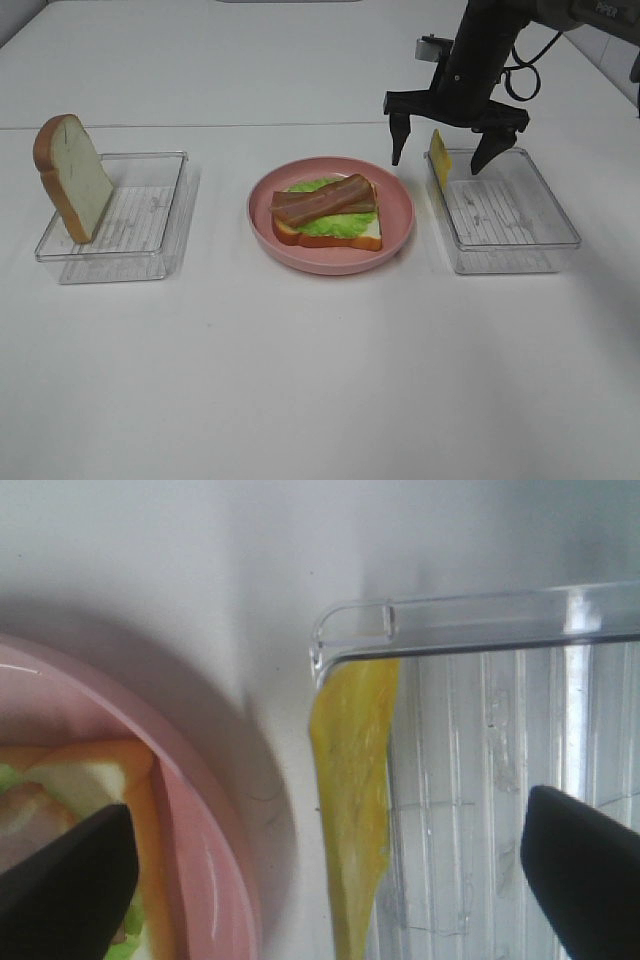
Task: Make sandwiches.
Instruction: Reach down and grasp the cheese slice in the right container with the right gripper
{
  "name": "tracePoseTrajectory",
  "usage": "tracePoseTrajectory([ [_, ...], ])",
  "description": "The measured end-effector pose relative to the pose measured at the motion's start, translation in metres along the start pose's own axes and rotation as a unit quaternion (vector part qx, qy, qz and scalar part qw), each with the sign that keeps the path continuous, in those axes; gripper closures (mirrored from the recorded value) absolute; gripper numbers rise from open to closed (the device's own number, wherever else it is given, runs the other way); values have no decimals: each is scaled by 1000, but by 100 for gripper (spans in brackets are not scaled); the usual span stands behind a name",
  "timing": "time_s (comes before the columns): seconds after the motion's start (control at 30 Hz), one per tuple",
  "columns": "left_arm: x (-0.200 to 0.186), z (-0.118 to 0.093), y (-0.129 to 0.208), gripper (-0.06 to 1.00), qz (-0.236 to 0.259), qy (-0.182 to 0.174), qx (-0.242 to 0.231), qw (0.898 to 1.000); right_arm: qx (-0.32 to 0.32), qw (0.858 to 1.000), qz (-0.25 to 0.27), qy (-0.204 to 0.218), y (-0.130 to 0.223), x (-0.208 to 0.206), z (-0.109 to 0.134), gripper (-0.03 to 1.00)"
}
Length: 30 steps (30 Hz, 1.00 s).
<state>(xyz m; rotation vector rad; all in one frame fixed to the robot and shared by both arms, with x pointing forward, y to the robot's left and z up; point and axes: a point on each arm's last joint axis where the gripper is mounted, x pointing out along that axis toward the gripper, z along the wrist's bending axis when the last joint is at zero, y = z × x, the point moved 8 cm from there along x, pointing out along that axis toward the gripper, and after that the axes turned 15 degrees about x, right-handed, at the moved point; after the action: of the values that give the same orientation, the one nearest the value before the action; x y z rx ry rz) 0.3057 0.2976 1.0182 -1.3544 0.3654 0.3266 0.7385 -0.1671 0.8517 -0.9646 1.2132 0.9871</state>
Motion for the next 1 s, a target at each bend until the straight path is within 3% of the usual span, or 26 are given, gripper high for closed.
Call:
tracePoseTrajectory([
  [0.23,0,0,0,6,0,0,0,1000,-2,1000,0,0,0,0,0,1],
  [0.43,0,0,0,6,0,0,0,1000,-3,1000,0,0,0,0,0,17],
  [0.7,0,0,0,6,0,0,0,1000,-3,1000,0,0,0,0,0,27],
  [0.87,0,0,0,6,0,0,0,1000,5,1000,0,0,0,0,0,49],
  [1.0,0,0,0,6,0,0,0,1000,8,1000,0,0,0,0,0,52],
])
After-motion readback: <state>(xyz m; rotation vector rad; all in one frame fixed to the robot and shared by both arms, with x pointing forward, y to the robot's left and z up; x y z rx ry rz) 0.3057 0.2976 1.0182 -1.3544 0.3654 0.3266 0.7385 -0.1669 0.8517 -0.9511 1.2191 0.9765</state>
